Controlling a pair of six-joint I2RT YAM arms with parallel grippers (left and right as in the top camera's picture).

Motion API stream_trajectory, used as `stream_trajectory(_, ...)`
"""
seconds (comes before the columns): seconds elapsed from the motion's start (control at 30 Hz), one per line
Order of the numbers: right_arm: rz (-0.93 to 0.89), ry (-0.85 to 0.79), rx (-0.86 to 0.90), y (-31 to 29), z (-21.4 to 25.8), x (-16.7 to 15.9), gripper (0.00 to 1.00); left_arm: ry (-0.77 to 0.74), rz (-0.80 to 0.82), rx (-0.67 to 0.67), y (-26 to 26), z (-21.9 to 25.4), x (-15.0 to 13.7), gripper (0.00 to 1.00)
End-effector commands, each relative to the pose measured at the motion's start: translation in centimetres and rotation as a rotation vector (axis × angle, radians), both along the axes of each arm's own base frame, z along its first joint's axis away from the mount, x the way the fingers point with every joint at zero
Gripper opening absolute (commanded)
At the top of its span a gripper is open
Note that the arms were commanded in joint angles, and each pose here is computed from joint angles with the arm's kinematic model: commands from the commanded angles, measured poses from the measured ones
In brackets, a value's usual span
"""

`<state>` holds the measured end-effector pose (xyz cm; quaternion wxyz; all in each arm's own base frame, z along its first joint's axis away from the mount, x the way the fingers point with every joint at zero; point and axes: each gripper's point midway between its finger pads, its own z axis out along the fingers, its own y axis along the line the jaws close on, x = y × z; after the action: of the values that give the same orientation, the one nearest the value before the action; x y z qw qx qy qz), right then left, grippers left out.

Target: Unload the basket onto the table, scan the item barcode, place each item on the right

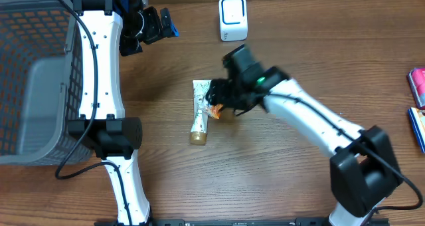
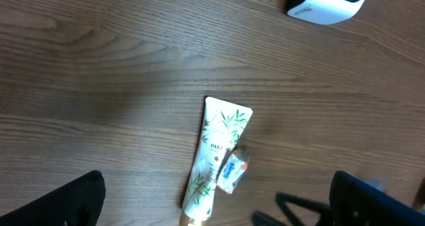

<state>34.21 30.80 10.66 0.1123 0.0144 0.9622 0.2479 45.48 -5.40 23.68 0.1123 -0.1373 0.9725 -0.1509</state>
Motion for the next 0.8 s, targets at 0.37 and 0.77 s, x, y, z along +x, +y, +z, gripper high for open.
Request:
stream_trajectory(0.37,-0.247,-0.061,-0.175,2.4,-6.4,0.2,0.54,-0.015,0.007,0.004,0.1,0.6,-0.1,1.0)
stream_trajectory(0.77,-0.291,-0.012,-0.284,-3.1,-2.7,1.9,0.1,-0.015,0.009,0.004,0.2,0.6,-0.1,1.0)
